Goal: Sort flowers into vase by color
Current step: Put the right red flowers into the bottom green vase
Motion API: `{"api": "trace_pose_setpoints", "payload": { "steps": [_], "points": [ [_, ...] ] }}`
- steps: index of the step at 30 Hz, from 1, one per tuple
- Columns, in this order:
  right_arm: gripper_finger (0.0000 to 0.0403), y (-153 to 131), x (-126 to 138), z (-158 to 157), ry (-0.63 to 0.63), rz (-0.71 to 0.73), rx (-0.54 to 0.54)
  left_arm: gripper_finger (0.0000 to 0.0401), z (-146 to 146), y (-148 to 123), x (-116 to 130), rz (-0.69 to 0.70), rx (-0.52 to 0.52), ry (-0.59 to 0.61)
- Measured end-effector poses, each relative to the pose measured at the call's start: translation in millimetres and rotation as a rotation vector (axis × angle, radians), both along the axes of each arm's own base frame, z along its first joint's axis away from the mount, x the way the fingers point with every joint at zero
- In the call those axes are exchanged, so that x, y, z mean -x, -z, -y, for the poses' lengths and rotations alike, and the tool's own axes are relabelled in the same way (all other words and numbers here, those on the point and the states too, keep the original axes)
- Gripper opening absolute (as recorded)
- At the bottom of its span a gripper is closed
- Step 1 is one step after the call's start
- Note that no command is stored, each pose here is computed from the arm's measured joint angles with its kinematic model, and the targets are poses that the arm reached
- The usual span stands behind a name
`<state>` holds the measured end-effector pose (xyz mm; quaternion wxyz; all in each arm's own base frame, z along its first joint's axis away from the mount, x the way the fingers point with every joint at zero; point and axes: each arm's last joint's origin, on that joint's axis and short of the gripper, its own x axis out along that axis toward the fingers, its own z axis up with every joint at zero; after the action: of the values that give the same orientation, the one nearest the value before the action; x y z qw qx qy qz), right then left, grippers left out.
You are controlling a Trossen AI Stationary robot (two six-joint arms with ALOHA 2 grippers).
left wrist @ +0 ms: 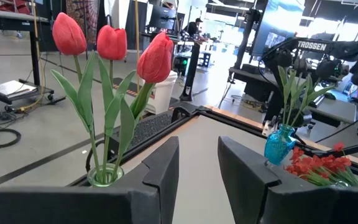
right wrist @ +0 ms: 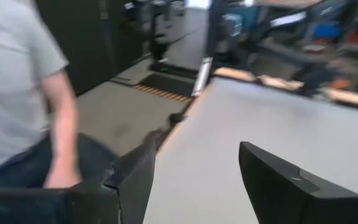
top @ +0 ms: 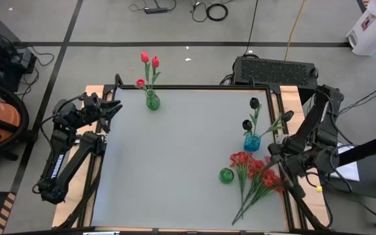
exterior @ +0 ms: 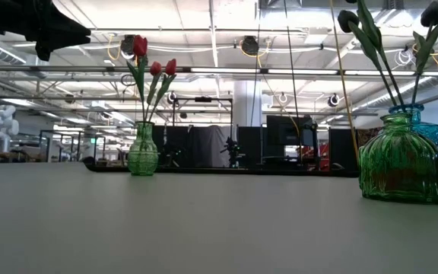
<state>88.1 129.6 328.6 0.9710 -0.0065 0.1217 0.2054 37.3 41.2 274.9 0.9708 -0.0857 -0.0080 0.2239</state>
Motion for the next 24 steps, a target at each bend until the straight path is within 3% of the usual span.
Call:
{"api": "trace_pose_setpoints", "payload": {
  "steps": [4,11,24],
  "points": [
    [0.0224,4.4,0.9,-3.7,-0.081,-0.073,-0.030,0.0118,0.0,0.1,0.0,0.000,0.000,0.000],
    [0.0224,17.9,-3.2,-14.0,-0.089,-0.190,-0.020,0.0118,0.0,0.1,0.0,0.000,0.000,0.000],
    [0.0224,61.8,-18.2,-51.6,-0.191,-0.421,0.173,0.0118,0.0,0.1,0.0,0.000,0.000,0.000]
  ]
}}
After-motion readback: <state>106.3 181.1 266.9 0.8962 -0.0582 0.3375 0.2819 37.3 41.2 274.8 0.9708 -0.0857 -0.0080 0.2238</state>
